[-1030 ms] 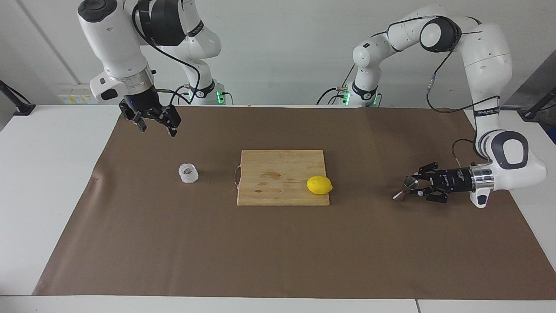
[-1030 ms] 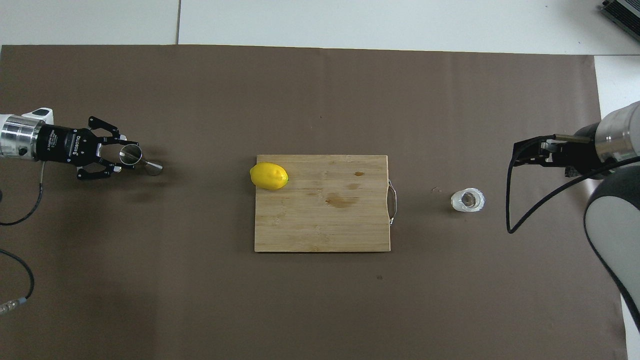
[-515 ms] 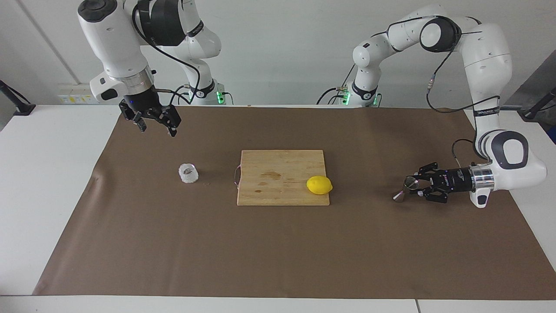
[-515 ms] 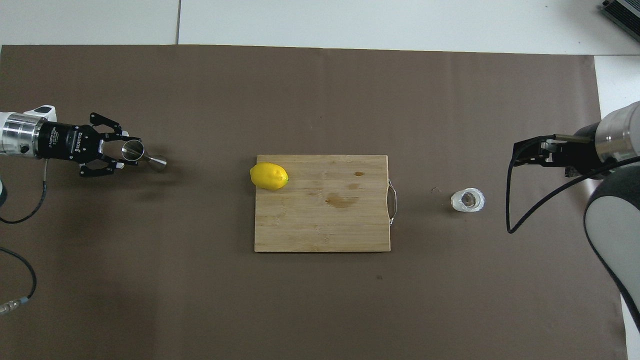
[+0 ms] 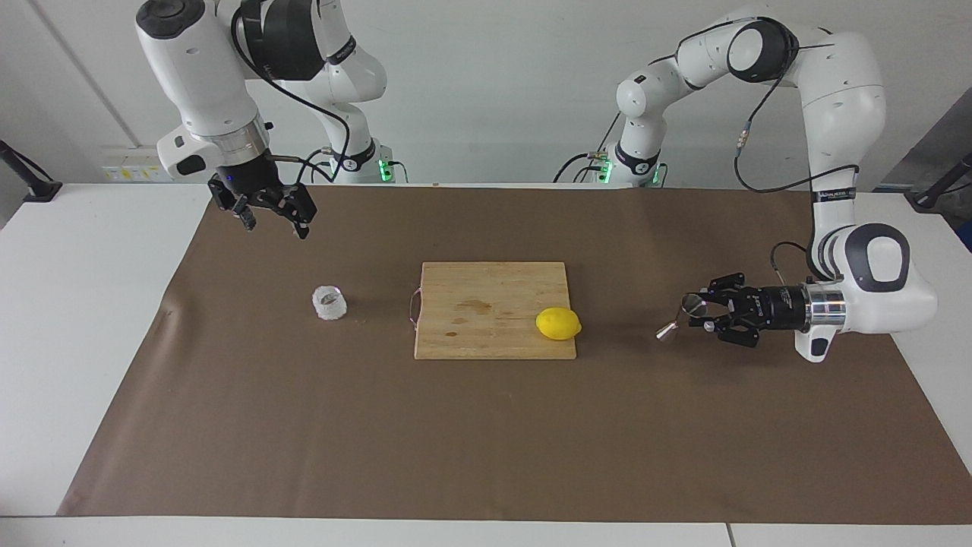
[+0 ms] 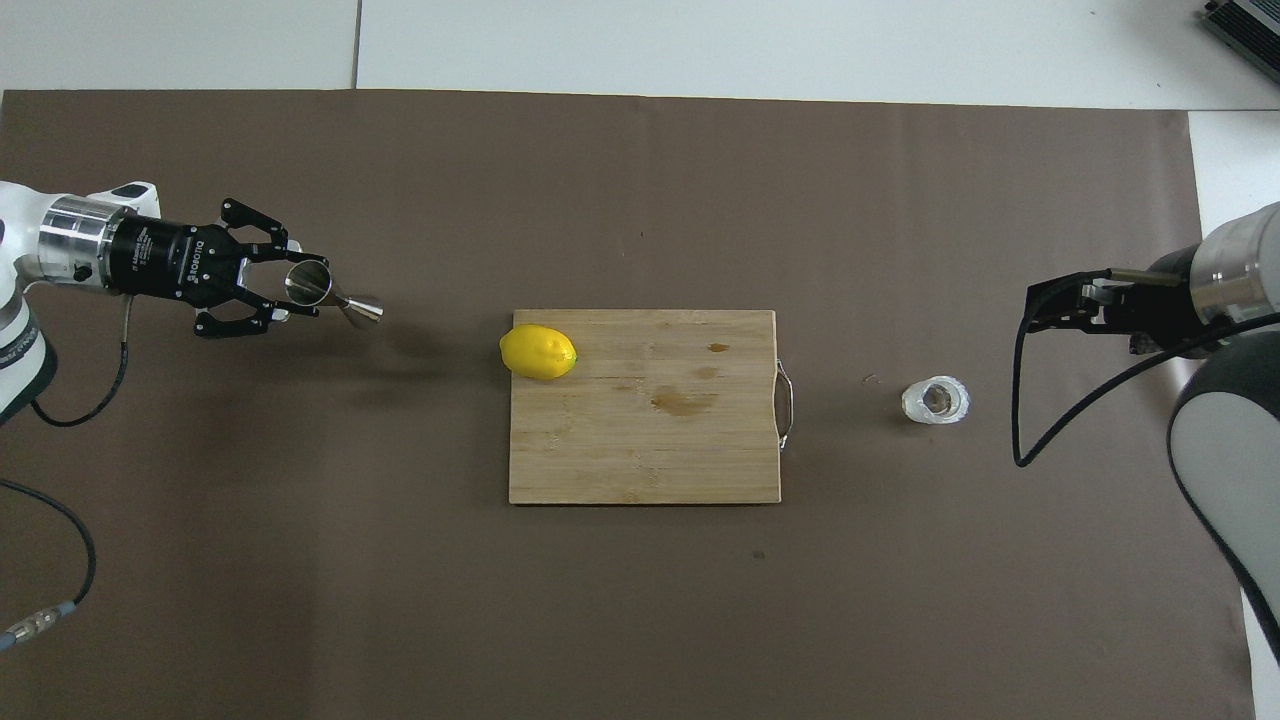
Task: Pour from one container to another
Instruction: 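Carry the steel cup with the left gripper onto the wooden board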
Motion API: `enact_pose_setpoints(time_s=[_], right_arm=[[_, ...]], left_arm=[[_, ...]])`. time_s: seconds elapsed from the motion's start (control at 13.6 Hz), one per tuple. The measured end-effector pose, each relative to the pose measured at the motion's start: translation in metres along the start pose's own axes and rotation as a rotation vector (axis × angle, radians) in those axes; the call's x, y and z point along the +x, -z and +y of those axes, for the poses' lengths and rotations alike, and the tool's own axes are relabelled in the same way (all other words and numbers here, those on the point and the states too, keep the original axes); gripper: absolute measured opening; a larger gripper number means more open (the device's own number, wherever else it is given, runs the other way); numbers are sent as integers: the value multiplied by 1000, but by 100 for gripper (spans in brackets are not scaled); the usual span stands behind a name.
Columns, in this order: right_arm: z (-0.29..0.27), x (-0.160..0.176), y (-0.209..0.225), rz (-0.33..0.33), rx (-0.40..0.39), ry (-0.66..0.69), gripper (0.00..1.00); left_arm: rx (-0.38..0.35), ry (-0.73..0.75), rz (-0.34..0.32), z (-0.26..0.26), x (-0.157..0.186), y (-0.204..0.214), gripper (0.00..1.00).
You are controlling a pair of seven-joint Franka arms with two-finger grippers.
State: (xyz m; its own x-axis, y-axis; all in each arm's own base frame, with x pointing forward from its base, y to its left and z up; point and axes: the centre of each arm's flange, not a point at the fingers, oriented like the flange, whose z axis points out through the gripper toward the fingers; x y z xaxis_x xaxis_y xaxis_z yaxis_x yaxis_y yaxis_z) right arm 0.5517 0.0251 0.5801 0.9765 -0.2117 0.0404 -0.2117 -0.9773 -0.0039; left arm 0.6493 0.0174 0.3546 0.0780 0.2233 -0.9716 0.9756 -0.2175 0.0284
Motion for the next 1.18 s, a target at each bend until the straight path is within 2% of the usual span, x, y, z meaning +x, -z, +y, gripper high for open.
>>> enact_pose_setpoints(time_s=[0.29,0.66,0.88,1.18], right_arm=[[0,0,0,0,0,0,100],[0,0,0,0,0,0,100],[0,0,0,0,0,0,100],[0,0,0,0,0,0,100]], left_arm=[[40,-15,-53,0,-39,-60,50],[14,18,-80,-4,-56,-135,50],[-14,31,-86,-3,-66,-185,50],[-18,35,-57,-9,-73,-263,50]])
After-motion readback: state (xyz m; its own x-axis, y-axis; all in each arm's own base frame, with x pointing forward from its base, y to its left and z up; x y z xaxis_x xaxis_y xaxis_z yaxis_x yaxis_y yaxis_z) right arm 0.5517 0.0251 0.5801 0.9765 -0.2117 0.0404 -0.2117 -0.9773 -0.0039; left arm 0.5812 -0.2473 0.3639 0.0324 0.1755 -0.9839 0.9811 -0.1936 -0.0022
